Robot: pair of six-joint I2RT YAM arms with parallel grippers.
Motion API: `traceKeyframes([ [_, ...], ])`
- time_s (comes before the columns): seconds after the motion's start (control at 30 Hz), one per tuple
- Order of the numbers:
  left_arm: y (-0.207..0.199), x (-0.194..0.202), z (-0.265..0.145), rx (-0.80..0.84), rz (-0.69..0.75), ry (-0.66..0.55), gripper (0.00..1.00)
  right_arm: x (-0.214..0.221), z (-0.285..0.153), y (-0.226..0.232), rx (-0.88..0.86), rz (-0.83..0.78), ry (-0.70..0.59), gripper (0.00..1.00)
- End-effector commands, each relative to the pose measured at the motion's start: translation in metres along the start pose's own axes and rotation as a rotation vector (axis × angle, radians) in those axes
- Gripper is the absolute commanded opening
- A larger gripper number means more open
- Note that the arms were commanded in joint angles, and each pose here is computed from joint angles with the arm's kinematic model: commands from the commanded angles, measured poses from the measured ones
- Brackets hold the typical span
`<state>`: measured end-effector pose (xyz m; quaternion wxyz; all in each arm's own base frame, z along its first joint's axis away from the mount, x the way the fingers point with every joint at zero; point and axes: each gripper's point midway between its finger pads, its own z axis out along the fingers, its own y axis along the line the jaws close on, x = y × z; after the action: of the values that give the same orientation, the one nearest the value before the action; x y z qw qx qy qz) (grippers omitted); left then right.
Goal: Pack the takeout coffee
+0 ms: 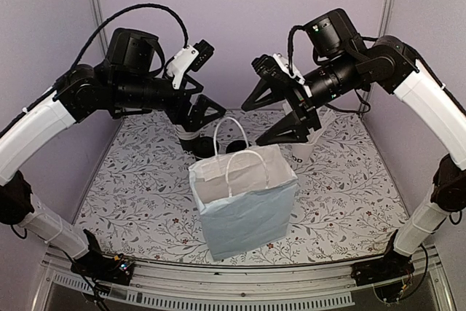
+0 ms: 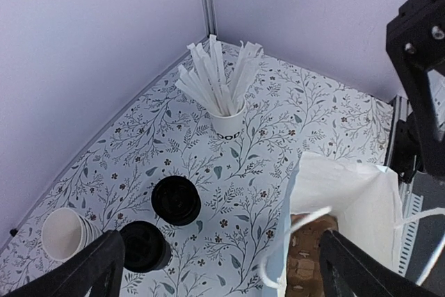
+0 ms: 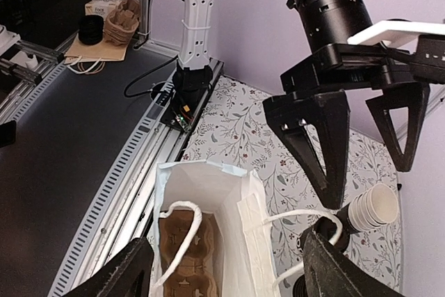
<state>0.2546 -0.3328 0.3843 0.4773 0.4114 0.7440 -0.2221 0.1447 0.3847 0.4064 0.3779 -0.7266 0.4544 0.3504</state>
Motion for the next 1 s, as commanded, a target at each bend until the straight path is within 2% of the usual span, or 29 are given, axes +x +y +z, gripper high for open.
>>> traceKeyframes([
  [0.0, 0.004, 0.007, -0.02, -0.014, -0.016, -0.009, 1.0, -0.006, -0.021, 0.007, 0.067, -0.045, 0.017, 0.77],
  [0.17, -0.019, 0.039, -0.025, 0.103, -0.042, 0.067, 0.96, 0.023, -0.044, -0.008, 0.136, 0.035, 0.01, 0.78],
  [0.33, -0.032, 0.084, -0.016, 0.166, -0.068, 0.189, 0.9, 0.087, -0.071, -0.032, 0.26, 0.181, 0.022, 0.78],
  [0.5, -0.033, 0.091, -0.002, 0.172, -0.073, 0.227, 0.82, 0.139, -0.092, -0.036, 0.36, 0.292, 0.014, 0.77],
  [0.67, -0.031, 0.096, 0.014, 0.171, -0.052, 0.267, 0.74, 0.173, -0.111, -0.036, 0.443, 0.365, -0.002, 0.77],
  [0.77, -0.039, 0.1, 0.023, 0.219, -0.05, 0.288, 0.61, 0.189, -0.111, -0.031, 0.466, 0.391, -0.001, 0.77],
  [0.87, -0.044, 0.101, 0.033, 0.251, -0.053, 0.295, 0.42, 0.199, -0.108, -0.029, 0.467, 0.411, -0.004, 0.77],
  [0.97, -0.047, 0.098, 0.038, 0.273, -0.061, 0.29, 0.31, 0.202, -0.108, -0.029, 0.47, 0.418, -0.006, 0.77],
])
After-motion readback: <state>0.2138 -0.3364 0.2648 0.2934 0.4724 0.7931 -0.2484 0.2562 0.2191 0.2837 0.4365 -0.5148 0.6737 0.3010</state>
